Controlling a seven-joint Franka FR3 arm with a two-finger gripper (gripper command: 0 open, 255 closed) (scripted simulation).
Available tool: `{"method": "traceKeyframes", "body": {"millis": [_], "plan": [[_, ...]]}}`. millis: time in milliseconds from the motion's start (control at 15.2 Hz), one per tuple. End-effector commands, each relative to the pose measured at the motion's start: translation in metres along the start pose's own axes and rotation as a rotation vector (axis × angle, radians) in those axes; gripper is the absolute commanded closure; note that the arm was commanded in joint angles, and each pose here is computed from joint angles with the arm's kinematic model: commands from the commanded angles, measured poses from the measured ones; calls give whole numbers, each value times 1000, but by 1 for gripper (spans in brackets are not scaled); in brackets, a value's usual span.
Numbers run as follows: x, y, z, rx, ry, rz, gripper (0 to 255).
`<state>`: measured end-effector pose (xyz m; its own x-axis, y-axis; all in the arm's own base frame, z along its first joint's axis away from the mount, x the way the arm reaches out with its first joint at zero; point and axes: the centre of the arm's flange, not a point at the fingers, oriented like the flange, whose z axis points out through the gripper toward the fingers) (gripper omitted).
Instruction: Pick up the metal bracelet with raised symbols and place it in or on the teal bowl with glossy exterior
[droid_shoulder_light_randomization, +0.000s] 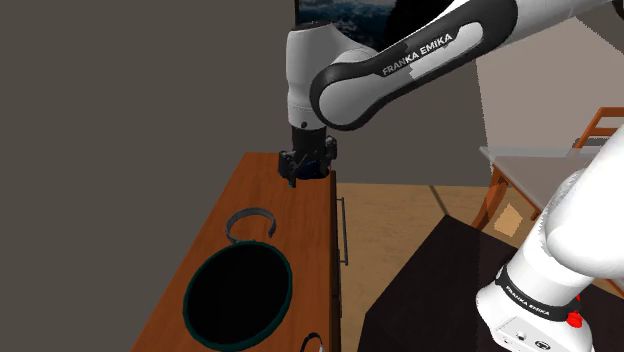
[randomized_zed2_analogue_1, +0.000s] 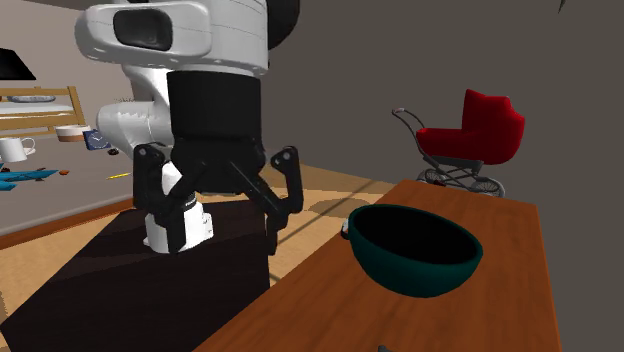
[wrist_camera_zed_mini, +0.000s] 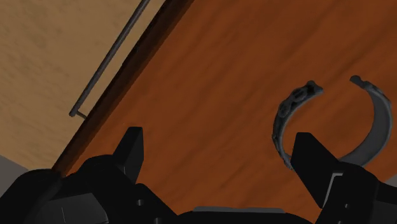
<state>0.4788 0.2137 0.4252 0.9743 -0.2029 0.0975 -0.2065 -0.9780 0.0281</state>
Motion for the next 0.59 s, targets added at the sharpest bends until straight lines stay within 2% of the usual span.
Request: {"method": "traceKeyframes", "body": {"millis": [0,528], "plan": [[9,-19,18,-2,-1,10,0],[48,-87,90,-14,-8,42,0]]}}
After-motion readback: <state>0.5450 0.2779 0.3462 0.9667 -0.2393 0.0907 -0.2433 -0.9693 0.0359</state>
